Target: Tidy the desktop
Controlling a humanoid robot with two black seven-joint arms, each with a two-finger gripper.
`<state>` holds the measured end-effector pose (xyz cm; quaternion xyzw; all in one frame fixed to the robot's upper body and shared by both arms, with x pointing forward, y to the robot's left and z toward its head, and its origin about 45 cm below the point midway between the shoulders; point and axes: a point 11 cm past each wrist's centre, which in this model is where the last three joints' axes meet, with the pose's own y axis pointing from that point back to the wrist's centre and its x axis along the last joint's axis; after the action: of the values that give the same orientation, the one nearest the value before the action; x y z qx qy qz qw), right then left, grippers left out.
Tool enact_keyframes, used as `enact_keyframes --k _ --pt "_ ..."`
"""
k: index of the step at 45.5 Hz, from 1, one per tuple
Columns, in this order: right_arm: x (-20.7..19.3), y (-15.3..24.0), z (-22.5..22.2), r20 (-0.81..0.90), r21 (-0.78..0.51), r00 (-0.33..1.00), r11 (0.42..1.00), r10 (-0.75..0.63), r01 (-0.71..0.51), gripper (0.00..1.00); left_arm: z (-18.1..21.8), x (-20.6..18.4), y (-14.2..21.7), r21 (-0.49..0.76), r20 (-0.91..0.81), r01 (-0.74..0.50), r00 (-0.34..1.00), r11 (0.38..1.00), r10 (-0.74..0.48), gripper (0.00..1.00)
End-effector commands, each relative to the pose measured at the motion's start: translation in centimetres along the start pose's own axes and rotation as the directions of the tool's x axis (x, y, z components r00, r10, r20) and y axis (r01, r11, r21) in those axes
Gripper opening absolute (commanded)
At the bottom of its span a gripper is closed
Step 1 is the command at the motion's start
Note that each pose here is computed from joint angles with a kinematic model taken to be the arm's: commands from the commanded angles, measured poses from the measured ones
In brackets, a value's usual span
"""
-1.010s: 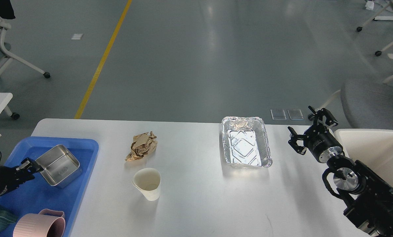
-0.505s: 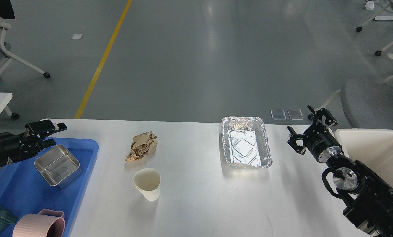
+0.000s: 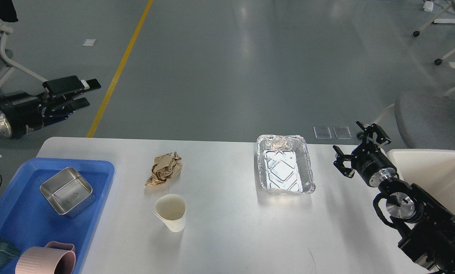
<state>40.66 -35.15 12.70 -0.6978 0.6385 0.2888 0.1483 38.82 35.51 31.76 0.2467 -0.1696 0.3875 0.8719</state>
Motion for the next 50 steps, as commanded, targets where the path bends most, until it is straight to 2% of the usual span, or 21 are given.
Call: enact_keyframes --k 1,8,14,18,24,34,42,50 --pt "0.2 0.0 -0.4 -0.035 -0.005 0.999 1.0 0.002 -0.002 1.0 2.9 1.7 -1.6 -0.101 -0.04 -0.108 0.994 0.989 0.105 0.84" --pt "0.3 0.0 -0.5 -0.045 -0.009 0.999 1.0 0.003 -0.003 1.0 3.1 3.4 -3.4 -0.156 -0.287 -0.308 0.923 0.938 0.256 0.84" --pt "0.8 0.2 -1.5 -0.082 -0.006 0.997 1.0 0.01 -0.01 1.0 0.0 4.7 -5.6 -0.079 -0.59 -0.462 0.736 0.883 0.332 0.86" --pt "0.9 0.2 -1.6 -0.101 -0.012 0.995 1.0 0.009 -0.01 1.0 -2.9 5.3 -6.1 0.002 -0.705 -0.523 0.604 0.852 0.373 0.89" --pt "0.5 0.4 -2.5 -0.213 -0.05 0.976 0.998 -0.034 0.024 1.0 -4.8 4.4 -6.8 0.048 -0.774 -0.559 0.504 0.828 0.384 0.96" --pt "-1.1 1.3 -3.3 -0.402 -0.212 0.9 0.973 -0.17 0.089 1.0 -6.5 2.8 -6.7 0.058 -0.847 -0.592 0.397 0.804 0.353 0.97" --pt "-1.5 3.3 -4.2 -0.531 -0.409 0.792 0.91 -0.3 0.07 1.0 -6.6 2.5 -6.7 0.035 -0.859 -0.621 0.381 0.783 0.341 0.97" --pt "-2.4 7.8 -7.8 -0.627 -0.554 0.63 0.831 -0.458 0.053 1.0 -6.1 2.7 -6.5 -0.004 -0.862 -0.641 0.391 0.767 0.322 0.97"
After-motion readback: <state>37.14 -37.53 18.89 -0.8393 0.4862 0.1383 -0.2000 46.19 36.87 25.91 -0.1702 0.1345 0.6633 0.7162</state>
